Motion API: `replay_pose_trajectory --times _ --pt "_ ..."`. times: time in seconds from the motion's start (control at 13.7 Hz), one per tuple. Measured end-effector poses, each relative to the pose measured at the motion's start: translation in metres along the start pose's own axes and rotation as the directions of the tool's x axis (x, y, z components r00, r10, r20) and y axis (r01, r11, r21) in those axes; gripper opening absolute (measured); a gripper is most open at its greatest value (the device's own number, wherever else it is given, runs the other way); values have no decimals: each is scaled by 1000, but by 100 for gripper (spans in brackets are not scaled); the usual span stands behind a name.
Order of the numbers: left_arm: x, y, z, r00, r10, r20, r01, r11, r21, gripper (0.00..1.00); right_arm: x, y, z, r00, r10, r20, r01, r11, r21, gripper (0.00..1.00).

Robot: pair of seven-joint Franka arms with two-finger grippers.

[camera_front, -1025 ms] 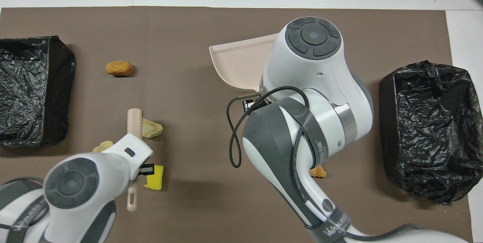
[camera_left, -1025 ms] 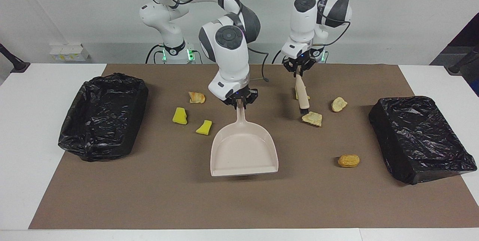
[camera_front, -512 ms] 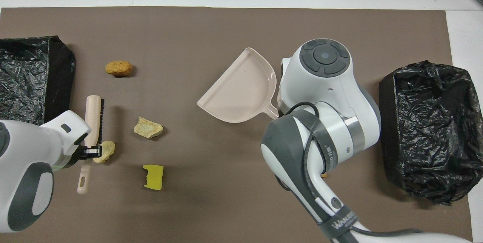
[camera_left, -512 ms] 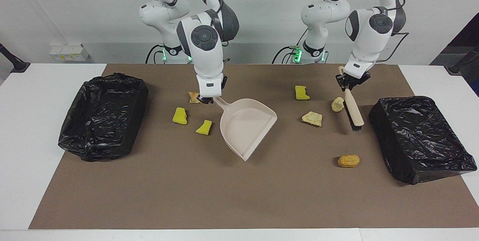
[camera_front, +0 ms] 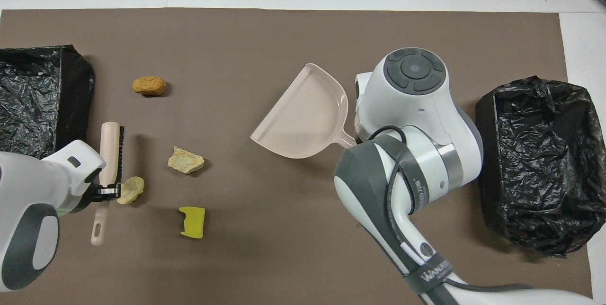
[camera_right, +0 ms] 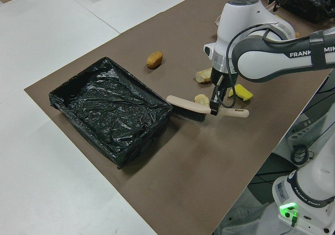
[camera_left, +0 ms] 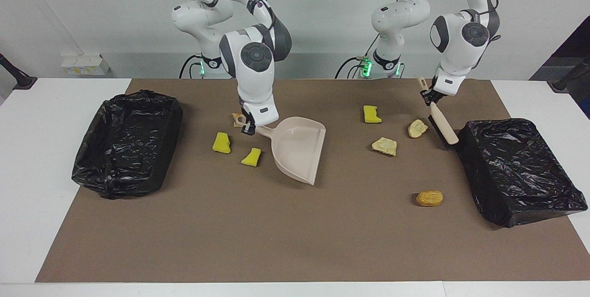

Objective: Sweep and dump trash in bin
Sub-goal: 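Grasp the brush with the left gripper while the right gripper positions the dustpan, then sweep bread chunks into the dustpan with the brush in the left gripper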

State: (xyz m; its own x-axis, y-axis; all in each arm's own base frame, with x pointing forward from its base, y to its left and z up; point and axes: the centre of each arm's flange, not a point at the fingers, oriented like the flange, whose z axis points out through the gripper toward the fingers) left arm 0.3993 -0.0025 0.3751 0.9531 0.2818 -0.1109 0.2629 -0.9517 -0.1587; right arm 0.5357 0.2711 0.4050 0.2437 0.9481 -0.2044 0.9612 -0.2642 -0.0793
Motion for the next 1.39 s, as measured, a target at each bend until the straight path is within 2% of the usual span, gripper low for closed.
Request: replay_pose_trajectory --times 0.15,0.37,0.66,1.02,1.39 --pt "-6 30 4 1000 -2 -7 2 1000 -1 26 12 -13 5 999 -46 26 47 999 -11 32" --pt "-15 68 6 999 43 -12 -43 998 -55 26 16 -17 16 996 -82 20 83 996 -21 32" --pt "-18 119 6 990 121 -69 -129 984 -121 26 25 -28 23 994 -106 26 106 994 -21 32" --pt "23 156 -3 957 262 -127 -281 944 -172 26 23 -26 28 994 -102 27 102 995 -19 32" --pt "52 182 -1 883 433 -178 -462 869 -179 26 15 -18 36 996 -83 11 84 996 -27 32"
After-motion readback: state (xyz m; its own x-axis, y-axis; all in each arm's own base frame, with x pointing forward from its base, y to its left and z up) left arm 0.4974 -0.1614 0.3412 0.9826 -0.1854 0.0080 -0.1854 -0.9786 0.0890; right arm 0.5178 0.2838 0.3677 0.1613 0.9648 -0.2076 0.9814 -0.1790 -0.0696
